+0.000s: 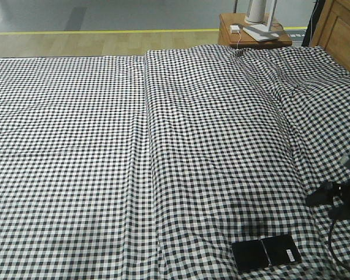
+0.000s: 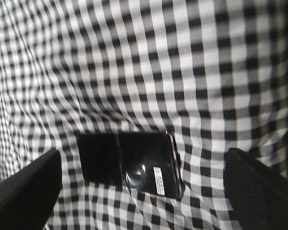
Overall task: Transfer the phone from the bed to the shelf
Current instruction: 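Move the right gripper down toward the black phone on the bed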
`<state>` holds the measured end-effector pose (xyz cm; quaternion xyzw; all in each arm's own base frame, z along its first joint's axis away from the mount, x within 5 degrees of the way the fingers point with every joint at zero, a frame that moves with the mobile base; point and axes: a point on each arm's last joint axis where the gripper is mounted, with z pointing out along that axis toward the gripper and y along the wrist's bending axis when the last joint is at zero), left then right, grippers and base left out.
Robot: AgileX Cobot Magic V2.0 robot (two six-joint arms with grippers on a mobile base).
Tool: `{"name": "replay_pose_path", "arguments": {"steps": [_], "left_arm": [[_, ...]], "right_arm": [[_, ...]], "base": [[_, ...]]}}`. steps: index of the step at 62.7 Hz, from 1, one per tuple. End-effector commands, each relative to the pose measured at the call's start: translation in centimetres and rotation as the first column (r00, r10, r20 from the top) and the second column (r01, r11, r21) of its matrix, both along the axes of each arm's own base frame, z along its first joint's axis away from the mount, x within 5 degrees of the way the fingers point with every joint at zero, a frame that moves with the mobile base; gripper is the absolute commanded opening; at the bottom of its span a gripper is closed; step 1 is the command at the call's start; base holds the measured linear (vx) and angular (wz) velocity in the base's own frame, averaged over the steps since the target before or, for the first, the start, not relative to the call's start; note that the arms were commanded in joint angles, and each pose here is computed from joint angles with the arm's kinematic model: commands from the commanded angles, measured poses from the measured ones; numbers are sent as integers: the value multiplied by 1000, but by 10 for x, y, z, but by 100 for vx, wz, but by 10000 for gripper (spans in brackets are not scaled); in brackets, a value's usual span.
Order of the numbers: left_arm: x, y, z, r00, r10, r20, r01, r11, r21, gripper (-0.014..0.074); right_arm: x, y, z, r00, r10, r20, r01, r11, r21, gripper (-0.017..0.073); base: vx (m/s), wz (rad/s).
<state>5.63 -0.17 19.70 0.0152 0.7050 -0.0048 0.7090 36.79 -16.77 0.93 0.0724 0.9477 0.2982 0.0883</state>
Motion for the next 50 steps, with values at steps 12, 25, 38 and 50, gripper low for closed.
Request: {"name": "replay_pose_path", "arguments": {"steps": [12,25,38,50], "left_arm": [[-2,0,15,995,4,104,-2,1000,-22,1],[-2,0,15,995,4,104,-2,1000,-22,1],[-2,0,15,995,4,104,-2,1000,-22,1],[-2,0,15,995,4,104,-2,1000,-22,1]], "right_arm": [[16,0,-5,994,107,24,-110,972,210,623],[18,1,-21,991,134,3,-130,955,268,606],[12,4,-40,990,139,-31,-124,948,294,601],[6,8,-53,987,152,-57,-127,941,313,594]], "base": [[0,0],[0,0],[0,0],[0,0]]}}
